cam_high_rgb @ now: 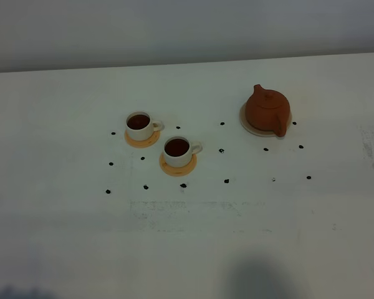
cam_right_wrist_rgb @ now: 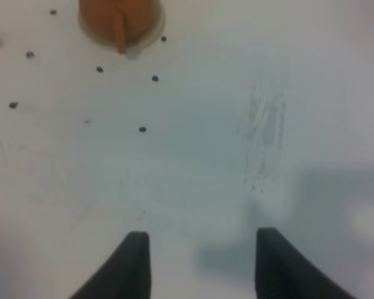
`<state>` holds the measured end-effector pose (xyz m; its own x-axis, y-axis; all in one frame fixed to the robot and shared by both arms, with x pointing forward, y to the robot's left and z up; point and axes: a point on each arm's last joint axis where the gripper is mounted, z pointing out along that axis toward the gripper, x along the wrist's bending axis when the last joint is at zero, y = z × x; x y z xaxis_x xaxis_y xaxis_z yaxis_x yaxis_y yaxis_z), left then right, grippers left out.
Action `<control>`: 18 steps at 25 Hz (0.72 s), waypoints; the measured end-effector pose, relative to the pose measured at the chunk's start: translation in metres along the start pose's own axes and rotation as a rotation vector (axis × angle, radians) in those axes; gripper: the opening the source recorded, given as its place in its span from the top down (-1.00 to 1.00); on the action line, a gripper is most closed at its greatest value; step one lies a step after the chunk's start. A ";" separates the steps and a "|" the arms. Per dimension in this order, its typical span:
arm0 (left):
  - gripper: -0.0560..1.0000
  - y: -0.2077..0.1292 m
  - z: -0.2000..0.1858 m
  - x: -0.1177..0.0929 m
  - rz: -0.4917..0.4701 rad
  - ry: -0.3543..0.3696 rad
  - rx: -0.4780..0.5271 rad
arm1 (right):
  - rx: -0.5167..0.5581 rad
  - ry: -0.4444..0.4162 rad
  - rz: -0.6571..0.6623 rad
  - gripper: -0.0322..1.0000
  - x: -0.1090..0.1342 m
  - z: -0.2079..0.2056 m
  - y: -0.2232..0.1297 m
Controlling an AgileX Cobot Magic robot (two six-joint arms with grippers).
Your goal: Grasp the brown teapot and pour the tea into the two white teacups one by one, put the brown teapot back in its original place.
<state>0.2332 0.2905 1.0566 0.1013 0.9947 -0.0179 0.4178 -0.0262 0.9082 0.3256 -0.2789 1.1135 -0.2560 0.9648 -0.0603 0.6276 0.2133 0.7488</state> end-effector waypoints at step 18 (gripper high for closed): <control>0.09 0.000 0.000 0.000 0.001 0.000 0.000 | -0.141 0.037 -0.011 0.20 0.006 -0.017 -0.096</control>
<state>0.2332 0.2905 1.0566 0.1017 0.9947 -0.0169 0.4176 -0.0273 0.9082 0.2513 -0.2959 1.0522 -0.2907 0.9557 -0.0469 0.5160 0.1978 0.8334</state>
